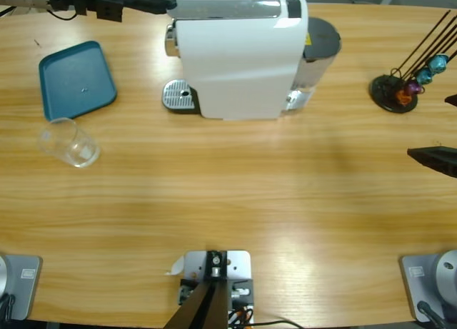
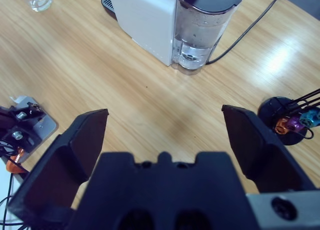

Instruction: Pour coffee

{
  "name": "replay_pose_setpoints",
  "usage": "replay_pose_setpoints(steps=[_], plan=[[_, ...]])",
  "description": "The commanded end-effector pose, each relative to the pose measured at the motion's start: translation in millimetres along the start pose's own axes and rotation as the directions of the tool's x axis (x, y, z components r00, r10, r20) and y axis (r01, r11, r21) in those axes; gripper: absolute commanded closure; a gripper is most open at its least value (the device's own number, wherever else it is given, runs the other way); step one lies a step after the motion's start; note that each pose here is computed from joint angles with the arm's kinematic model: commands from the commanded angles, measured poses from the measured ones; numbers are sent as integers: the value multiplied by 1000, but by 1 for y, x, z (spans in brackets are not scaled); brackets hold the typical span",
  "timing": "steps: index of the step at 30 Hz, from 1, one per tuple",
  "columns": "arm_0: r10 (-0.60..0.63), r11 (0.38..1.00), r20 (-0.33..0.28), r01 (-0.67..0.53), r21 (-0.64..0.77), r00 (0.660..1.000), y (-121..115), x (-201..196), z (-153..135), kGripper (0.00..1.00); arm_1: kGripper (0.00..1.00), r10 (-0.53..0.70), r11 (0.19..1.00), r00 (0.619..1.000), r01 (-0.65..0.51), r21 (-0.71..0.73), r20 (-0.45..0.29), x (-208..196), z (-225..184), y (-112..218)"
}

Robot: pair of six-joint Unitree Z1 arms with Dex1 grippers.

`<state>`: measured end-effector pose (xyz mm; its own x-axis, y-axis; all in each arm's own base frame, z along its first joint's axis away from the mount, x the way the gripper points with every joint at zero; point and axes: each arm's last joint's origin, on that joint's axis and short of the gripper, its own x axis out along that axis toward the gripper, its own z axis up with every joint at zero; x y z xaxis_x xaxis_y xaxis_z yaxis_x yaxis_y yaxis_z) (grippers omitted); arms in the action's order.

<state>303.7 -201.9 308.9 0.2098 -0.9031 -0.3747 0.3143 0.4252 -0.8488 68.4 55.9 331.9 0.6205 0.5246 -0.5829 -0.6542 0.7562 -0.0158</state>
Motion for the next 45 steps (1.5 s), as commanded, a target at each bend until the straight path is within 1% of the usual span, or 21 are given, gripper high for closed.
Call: replay_pose_setpoints(steps=[1, 3, 6, 9, 10, 11, 12, 13, 15, 17, 20, 21, 23, 25, 28, 30, 34, 38, 40, 43, 45], plan=[[-145, 983, 80, 134, 121, 986, -78, -5, 17, 1000, 0, -85, 996, 984, 90, 26, -157, 32, 6, -6], [-156, 982, 87, 145, 124, 984, -89, -4, 18, 1000, 0, -184, 980, 960, 194, 32, -210, 38, 8, -11], [-162, 977, 81, 148, 153, 983, -96, 6, 13, 1000, 0, -305, 946, 925, 322, 41, -226, 38, 8, -17], [-133, 945, 124, 88, 316, 983, -106, 16, 4, 984, 0, -305, 945, 924, 324, 49, -231, 37, 8, -18], [-123, 930, 132, 68, 361, 984, -108, 19, 2, 674, 0, -286, 950, 932, 306, 60, -224, 36, 8, -17], [-117, 897, 134, 46, 439, 984, -110, 21, -1, 295, 0, -273, 954, 938, 293, 68, -214, 37, 8, -16], [-100, 858, 141, 14, 513, 985, -111, 23, -5, 82, 0, -262, 956, 941, 283, 72, -213, 38, 8, -16], [-79, 816, 149, -22, 577, 986, -111, 25, -9, 35, 0, -257, 958, 941, 278, 73, -219, 40, 9, -16], [-27, 694, 162, -98, 713, 986, -114, 23, -18, 32, 0, -265, 955, 943, 286, 81, -203, 35, 9, -16], [82, 517, 196, -210, 830, 977, -119, 19, -34, 32, 0, -279, 945, 941, 304, 119, -191, 30, 7, -18], [238, 294, 290, -354, 888, 927, -114, 16, -53, 32, 0, -254, 939, 937, 299, 171, -241, 42, 12, -24], [267, 275, 323, -393, 878, 908, -112, 10, -56, 32, 0, -253, 937, 933, 303, 175, -257, 46, 13, -25], [272, 269, 329, -399, 876, 905, -108, -11, -70, 32, 0, -320, 917, 914, 365, 162, -250, 45, 10, -28], [253, 259, 301, -364, 895, 920, -102, -38, -91, 32, 0, -367, 896, 903, 408, 175, -225, 40, 8, -30], [279, 317, 191, -278, 907, 941, -83, -79, -117, 32, 0, -354, 892, 909, 399, 211, -220, 41, 6, -34], [308, 344, 156, -263, 901, 938, -67, -96, -135, 32, 0, -393, 867, 890, 443, 228, -232, 42, 2, -38], [322, 354, 155, -271, 895, 934, -47, -119, -164, 32, 83, -496, 791, 846, 532, 300, -194, 38, -14, -48], [318, 364, 173, -289, 886, 932, -43, -129, -173, 32, 133, -558, 718, 800, 598, 357, -220, 50, -18, -66], [323, 377, 169, -290, 880, 931, -41, -128, -174, 32, 153, -555, 705, 788, 616, 353, -266, 67, -18, -75], [321, 376, 176, -296, 878, 930, -43, -128, -173, 32, 205, -530, 700, 800, 600, 387, -283, 91, -26, -88], [323, 374, 185, -305, 876, 928, -44, -129, -171, 32, 291, -530, 702, 814, 578, 416, -238, 98, -35, -88]])
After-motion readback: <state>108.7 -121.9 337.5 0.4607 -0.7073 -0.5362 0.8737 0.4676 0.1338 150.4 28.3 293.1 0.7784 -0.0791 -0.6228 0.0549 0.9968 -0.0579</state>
